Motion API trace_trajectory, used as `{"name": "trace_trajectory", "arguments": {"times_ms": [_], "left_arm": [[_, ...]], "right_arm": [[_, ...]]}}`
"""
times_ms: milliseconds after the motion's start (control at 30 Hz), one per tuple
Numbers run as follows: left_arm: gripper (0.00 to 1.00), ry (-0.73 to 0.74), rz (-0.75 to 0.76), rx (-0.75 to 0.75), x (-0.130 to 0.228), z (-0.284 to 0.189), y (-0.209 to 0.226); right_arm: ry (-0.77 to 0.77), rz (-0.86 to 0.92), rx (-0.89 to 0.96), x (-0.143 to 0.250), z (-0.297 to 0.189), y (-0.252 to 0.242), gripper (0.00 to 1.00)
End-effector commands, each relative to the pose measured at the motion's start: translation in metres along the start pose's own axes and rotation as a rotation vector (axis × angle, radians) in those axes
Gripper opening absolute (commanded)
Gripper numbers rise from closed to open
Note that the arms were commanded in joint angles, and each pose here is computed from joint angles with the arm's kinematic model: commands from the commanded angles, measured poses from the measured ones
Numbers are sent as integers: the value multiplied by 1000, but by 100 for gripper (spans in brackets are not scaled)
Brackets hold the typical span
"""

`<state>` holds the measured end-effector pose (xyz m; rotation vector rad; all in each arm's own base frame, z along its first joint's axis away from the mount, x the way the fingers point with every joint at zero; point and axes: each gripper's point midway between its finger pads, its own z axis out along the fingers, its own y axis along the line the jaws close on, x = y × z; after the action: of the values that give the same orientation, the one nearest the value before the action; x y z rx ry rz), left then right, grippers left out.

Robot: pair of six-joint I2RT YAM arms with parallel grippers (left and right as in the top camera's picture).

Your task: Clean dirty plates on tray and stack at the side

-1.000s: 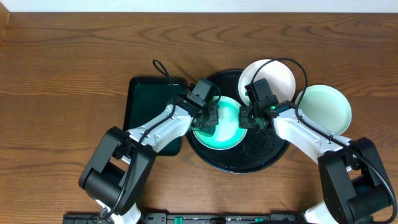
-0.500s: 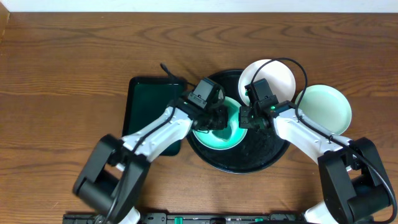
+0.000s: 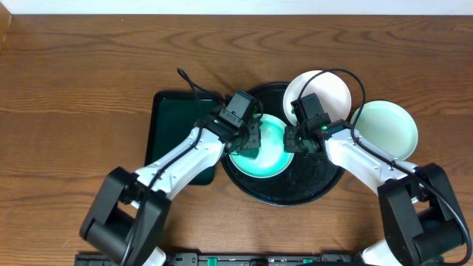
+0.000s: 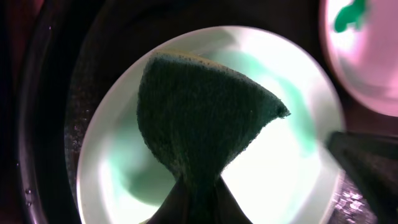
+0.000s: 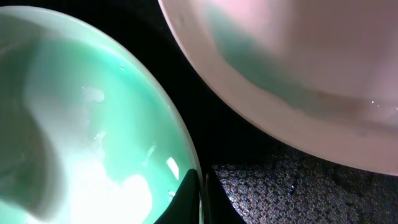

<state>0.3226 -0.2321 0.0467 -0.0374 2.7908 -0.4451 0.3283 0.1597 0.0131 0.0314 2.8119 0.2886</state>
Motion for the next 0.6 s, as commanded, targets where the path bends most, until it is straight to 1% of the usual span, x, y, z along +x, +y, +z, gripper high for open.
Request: {"name": "trace_trajectory", "arguments": {"times_ms": [0,133,267,433,500,567], "left_arm": [[7,43,8,-80,12,23,21],[8,105,-8,-100,27,42,28],[7,162,-11,-28,38,47,15],[8,226,-14,145,45,43,-17],[8,254,-10,251,47,39,-36],[8,259,-5,293,46,36,-44]], "right_arm": [[12,-16,-13,1,3,6,1],[12,-16,-13,1,3,6,1],[12,-16,-13,1,3,6,1],[11,-16,-13,1,3,6,1],[11,-16,-13,1,3,6,1],[11,-16,-13,1,3,6,1]]}}
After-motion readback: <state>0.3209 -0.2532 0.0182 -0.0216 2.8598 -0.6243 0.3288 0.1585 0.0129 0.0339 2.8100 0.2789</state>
